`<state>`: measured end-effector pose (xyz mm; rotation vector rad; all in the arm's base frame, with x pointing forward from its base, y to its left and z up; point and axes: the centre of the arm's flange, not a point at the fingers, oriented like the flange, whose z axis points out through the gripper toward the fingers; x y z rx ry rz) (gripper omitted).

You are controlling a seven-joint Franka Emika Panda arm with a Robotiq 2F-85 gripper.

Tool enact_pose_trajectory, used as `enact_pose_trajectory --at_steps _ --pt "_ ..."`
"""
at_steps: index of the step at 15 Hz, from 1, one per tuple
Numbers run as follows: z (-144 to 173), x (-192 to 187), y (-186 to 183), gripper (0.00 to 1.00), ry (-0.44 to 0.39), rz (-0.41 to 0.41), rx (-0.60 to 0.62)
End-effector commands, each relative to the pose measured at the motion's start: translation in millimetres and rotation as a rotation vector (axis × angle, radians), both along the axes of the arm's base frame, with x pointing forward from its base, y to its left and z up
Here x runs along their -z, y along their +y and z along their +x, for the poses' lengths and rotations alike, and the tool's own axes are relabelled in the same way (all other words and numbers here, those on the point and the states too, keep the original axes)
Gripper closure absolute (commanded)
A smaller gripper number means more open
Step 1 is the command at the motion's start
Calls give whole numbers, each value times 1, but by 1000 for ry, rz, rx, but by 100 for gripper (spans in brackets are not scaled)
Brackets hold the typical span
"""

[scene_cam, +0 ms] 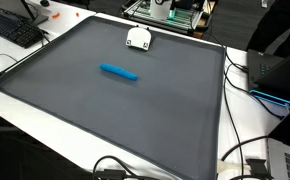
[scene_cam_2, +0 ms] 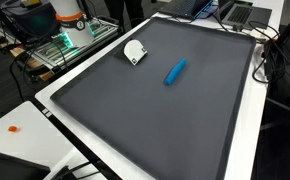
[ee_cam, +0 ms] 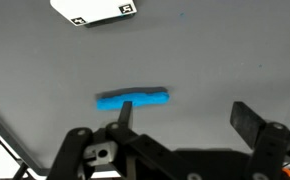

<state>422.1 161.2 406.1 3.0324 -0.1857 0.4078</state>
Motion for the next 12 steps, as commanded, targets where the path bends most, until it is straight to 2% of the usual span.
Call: enact_pose_trajectory --at_steps 1,8,12 --pt "4 15 -18 0 54 22 195" --pt "4 55 -70 0 212 45 538" --pt "-3 78 -99 0 323 98 705"
